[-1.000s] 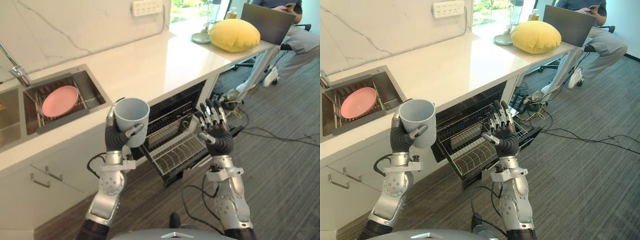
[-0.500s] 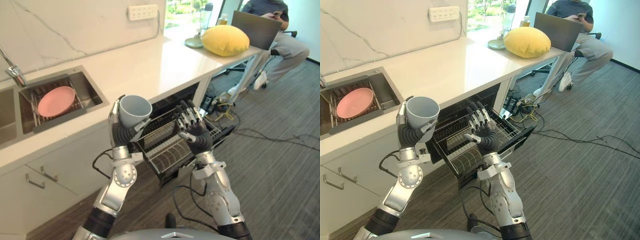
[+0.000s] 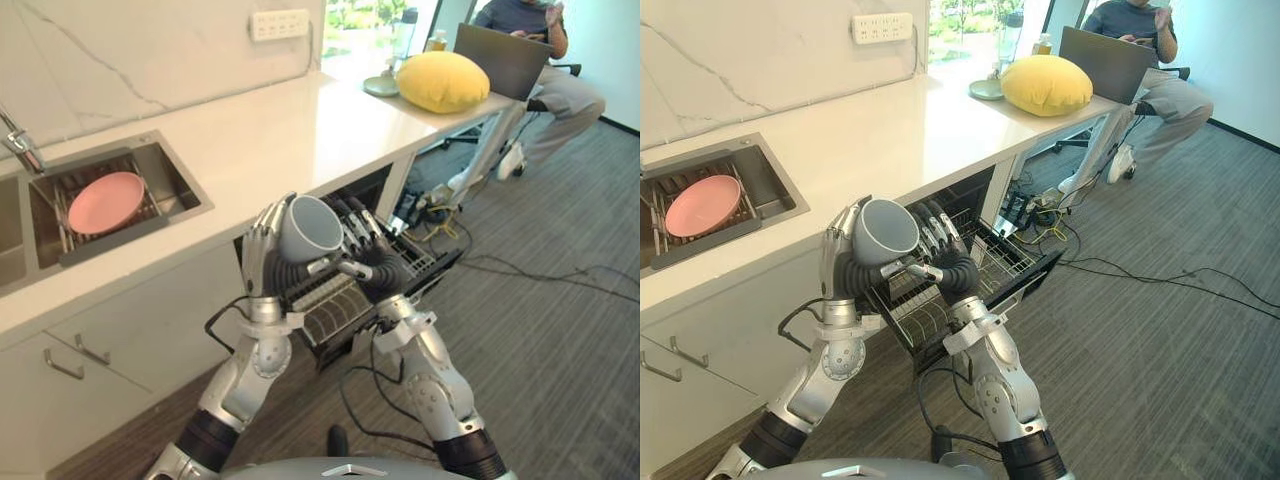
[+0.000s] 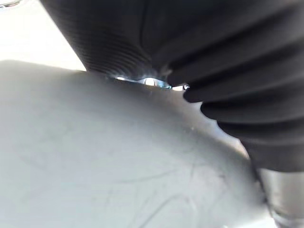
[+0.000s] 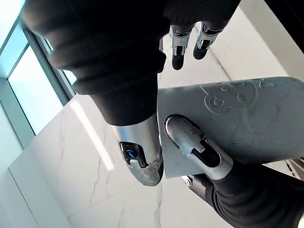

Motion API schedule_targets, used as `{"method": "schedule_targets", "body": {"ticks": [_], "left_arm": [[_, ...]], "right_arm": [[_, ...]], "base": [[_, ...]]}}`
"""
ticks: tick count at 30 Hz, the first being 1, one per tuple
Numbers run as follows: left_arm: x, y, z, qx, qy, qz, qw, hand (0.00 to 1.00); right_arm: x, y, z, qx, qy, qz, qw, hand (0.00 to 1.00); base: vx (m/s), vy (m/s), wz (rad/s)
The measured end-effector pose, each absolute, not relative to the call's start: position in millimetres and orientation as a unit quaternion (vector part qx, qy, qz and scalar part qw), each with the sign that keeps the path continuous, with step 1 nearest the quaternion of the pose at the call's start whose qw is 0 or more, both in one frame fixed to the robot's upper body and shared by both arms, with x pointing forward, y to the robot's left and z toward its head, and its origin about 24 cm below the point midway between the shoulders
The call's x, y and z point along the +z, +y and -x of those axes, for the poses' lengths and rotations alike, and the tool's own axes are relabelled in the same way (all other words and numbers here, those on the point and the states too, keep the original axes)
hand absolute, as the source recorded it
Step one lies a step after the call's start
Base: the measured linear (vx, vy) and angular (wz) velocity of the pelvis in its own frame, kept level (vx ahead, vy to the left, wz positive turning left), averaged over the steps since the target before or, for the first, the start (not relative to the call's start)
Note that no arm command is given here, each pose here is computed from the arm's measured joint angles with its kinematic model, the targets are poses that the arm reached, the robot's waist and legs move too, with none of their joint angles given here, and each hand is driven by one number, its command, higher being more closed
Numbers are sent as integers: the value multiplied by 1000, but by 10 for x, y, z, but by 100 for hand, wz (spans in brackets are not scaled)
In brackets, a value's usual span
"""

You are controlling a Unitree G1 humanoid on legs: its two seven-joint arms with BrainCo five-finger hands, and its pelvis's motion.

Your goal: Walk over to the sink, pick up the cup, carry it to the dishwasher, place the cup inside the dishwasher, then close the dishwasher door

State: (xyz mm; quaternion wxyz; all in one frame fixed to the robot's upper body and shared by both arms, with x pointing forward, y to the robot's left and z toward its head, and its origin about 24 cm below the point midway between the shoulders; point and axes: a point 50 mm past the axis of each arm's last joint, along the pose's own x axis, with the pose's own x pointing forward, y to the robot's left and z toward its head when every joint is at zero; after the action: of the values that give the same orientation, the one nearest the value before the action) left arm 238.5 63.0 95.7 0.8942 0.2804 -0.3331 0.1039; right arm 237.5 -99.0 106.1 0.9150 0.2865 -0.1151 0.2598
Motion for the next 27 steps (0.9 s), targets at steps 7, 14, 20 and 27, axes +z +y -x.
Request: {"method": "schedule_targets", "body": {"ticks": [7,14,20,27], "left_arm": [[889,559,-2403,83,-334,-317,884,100],[807,518,-2392,70,-325,-335,882,100],[793,511,-2392,71,-322,-349,877,100],[790,499,-2384,72,-332,-371,864,100]], "right_arm": [[1027,-943,-2371,263,-94,-290,915,0],[985,-933,-2373,262,-70,-277,922,0],[967,-907,-2378,258,-56,-271,926,0],[978,-893,-2411,250,-49,-246,935,0]], "base": [[-25,19,-2],[-17,5,-1],[0,0,0],[0,0,0]]}}
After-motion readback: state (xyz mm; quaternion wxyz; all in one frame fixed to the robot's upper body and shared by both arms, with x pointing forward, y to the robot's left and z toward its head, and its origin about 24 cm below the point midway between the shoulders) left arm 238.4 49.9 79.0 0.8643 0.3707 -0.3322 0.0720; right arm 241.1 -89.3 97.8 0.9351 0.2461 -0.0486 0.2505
